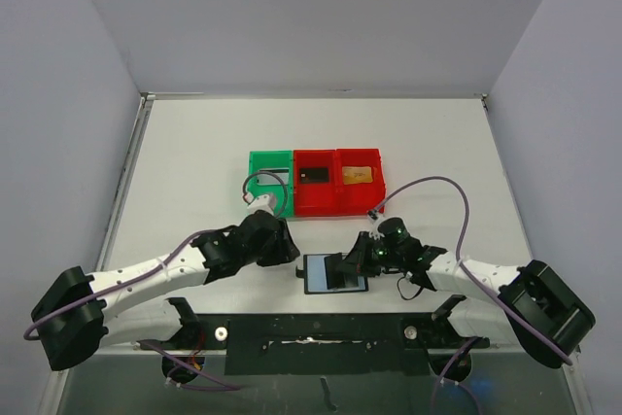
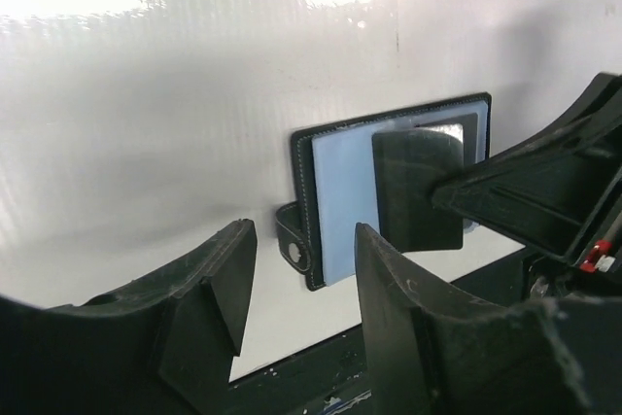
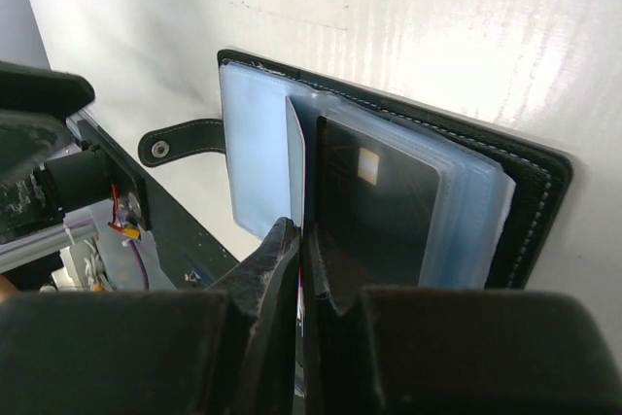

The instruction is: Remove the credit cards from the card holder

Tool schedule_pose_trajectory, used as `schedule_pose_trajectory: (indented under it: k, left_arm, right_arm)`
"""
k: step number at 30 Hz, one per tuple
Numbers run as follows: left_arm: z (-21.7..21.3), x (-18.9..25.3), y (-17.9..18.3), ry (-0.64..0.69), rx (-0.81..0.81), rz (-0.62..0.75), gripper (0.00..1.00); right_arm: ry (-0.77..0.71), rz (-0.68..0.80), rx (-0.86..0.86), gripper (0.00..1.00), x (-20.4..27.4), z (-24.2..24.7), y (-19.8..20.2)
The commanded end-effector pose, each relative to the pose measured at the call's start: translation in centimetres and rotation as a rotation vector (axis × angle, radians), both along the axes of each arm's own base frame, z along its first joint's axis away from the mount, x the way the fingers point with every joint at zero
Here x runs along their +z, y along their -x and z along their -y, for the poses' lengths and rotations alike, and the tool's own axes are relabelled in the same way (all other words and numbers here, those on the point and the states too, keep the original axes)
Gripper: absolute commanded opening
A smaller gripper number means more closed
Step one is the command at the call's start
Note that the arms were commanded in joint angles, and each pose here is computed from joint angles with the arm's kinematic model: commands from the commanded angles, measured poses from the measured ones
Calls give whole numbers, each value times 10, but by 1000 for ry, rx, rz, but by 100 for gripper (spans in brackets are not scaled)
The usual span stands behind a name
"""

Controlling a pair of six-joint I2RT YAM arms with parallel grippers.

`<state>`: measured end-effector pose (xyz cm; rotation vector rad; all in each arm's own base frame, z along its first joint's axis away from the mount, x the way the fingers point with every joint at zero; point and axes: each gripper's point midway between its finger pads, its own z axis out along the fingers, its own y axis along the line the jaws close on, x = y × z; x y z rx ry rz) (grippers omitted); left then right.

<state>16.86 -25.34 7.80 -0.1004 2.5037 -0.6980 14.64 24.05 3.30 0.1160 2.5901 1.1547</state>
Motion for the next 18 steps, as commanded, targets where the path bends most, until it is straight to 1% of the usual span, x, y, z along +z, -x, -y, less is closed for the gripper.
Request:
schedule_pose_trajectory:
  k: [1, 4, 8, 10, 15, 18]
  left_arm:
    - [-15, 14, -11, 19, 29, 23, 45]
    - [-33, 21, -19, 2, 67, 30, 50]
    - [-63, 38, -36, -25, 118, 64, 64]
    - [-74, 52, -46, -30, 137, 94, 68]
    - [-107, 70, -68, -63, 193, 124, 70]
    - [-129, 82, -83, -74, 239, 166, 70]
  right_arm:
    - [-52, 73, 13, 0, 16, -15, -9]
    - [-64, 128, -14, 0, 27, -17, -14]
    - [-74, 225, -33, 0, 46, -14, -22]
    - [-75, 276, -45, 0, 56, -12, -27]
    - [-112, 413, -73, 0, 88, -9, -38]
    - [-131, 493, -84, 0, 106, -7, -43]
